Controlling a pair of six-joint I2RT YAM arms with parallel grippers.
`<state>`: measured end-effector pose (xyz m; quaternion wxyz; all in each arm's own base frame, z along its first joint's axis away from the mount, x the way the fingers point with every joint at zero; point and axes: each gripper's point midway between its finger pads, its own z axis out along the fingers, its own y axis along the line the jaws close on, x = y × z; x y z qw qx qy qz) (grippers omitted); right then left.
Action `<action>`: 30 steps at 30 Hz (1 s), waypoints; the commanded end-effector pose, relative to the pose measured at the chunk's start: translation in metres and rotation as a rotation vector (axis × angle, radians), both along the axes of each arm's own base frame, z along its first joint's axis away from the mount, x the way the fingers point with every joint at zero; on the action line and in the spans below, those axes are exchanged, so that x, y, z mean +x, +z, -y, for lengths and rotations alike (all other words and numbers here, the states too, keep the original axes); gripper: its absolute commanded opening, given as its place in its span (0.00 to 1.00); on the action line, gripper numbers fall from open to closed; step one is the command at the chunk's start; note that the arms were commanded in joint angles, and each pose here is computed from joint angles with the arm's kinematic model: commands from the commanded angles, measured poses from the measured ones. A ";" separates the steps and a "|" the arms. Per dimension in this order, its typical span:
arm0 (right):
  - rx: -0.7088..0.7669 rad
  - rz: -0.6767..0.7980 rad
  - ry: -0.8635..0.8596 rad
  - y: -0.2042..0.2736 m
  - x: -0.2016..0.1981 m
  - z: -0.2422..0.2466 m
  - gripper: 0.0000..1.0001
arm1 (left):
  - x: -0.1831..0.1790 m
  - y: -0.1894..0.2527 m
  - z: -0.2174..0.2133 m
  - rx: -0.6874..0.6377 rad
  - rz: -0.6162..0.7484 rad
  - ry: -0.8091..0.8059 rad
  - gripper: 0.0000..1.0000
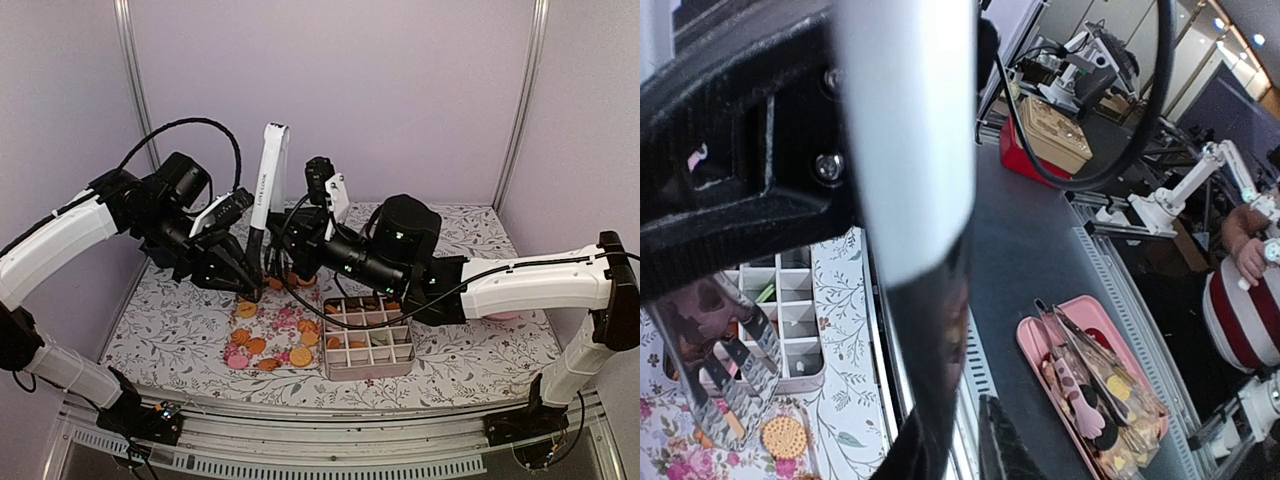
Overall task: Pack the cookies
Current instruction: Pass from the right arm to the left, then pass from the left arm to the right
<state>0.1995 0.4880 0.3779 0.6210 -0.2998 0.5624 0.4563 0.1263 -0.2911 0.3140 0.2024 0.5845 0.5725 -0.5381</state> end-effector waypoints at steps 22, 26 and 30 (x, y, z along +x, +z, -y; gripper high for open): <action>-0.015 -0.156 -0.032 -0.015 0.008 0.045 0.99 | 0.039 -0.042 -0.014 0.171 0.033 0.105 0.00; -0.044 -0.162 0.032 -0.020 0.002 0.041 0.99 | 0.045 -0.045 -0.017 0.181 0.051 0.116 0.00; -0.047 -0.164 0.115 -0.017 0.000 0.032 0.98 | 0.049 -0.043 -0.016 0.183 0.083 0.127 0.00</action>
